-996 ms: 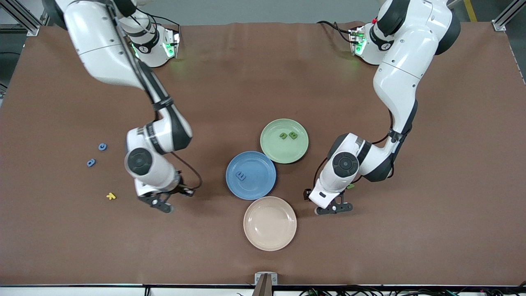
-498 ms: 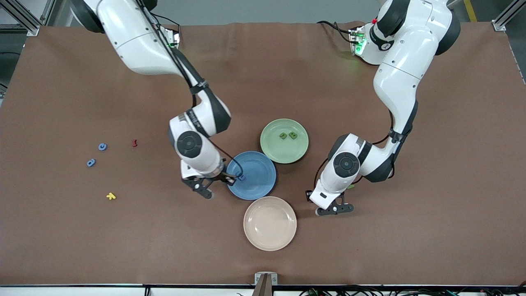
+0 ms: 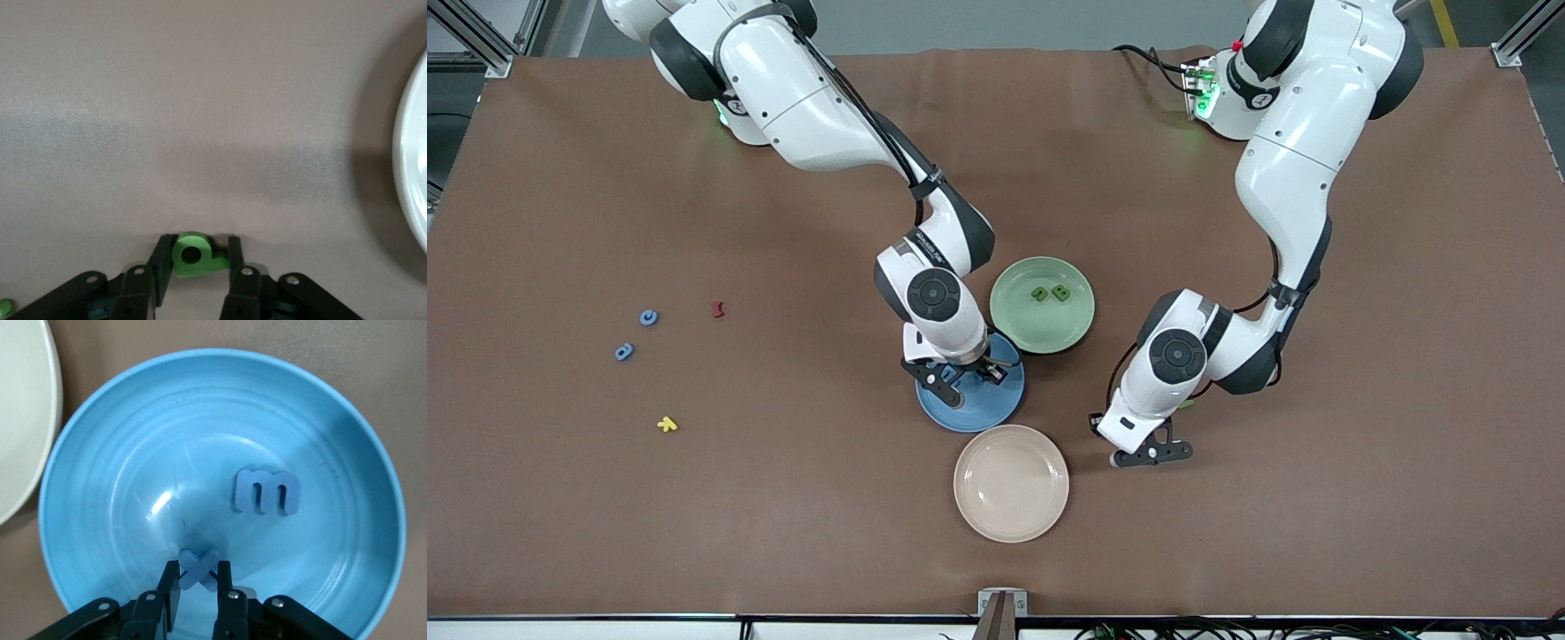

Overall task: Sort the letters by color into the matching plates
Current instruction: 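Drop the blue x in the blue plate while the left gripper grasps the p, then place the green p on the green plate while the right gripper reaches the e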

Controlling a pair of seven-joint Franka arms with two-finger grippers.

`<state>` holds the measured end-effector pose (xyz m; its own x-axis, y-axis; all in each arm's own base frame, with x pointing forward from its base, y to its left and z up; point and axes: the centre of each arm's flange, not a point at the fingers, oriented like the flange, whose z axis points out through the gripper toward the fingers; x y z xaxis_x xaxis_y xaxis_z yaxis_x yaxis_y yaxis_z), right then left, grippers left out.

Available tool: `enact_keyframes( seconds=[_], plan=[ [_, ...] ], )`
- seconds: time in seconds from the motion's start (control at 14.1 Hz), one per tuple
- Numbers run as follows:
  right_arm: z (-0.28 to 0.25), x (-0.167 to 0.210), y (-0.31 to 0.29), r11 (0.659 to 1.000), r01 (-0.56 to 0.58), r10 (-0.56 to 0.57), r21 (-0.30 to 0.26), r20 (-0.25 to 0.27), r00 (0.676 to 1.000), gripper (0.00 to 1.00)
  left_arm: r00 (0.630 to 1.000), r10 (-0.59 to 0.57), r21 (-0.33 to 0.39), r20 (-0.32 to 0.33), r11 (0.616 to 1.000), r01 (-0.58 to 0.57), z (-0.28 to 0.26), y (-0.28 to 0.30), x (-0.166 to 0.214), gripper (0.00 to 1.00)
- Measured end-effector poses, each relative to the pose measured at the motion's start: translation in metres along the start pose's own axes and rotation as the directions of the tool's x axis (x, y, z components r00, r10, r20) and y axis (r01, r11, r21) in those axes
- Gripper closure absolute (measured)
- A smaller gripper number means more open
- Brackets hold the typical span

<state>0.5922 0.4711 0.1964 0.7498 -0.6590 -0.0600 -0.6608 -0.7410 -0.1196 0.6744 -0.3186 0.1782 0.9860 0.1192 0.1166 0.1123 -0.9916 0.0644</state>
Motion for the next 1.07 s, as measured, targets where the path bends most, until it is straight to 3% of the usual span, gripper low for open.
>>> enact_keyframes(
  seconds=[0.14, 0.36, 0.43, 0.57, 0.71, 1.07],
  plan=[
    [-0.005, 0.003, -0.003, 1.000, -0.028, 0.028, 0.009, -0.005, 1.000, 0.61, 1.000, 0.000, 0.000, 0.000, 1.000, 0.000, 0.000, 0.000, 0.000, 0.63],
    [-0.010, 0.018, -0.002, 0.999, -0.044, 0.044, 0.010, -0.015, 0.999, 0.29, 1.000, -0.001, -0.004, -0.007, 1.000, 0.001, -0.003, 0.001, 0.002, 0.63],
    [-0.013, 0.030, 0.000, 0.999, -0.042, 0.042, -0.002, -0.017, 0.999, 0.19, 1.000, -0.001, -0.008, -0.013, 1.000, 0.001, -0.007, 0.002, 0.004, 0.63],
    [-0.027, 0.063, 0.015, 0.996, 0.025, -0.025, -0.091, 0.005, 1.000, 0.01, 1.000, -0.005, -0.007, -0.017, 1.000, 0.005, -0.018, 0.004, 0.007, 0.63],
    [-0.063, 0.108, 0.035, 0.977, 0.134, -0.126, -0.169, 0.056, 0.990, 0.00, 1.000, -0.026, 0.015, 0.009, 1.000, 0.026, -0.034, 0.009, 0.005, 0.63],
    [-0.149, 0.212, 0.129, 0.900, 0.372, -0.358, -0.226, 0.102, 0.928, 0.00, 0.988, -0.085, 0.056, 0.127, 0.995, 0.079, -0.088, 0.075, -0.049, 0.63]
  ],
)
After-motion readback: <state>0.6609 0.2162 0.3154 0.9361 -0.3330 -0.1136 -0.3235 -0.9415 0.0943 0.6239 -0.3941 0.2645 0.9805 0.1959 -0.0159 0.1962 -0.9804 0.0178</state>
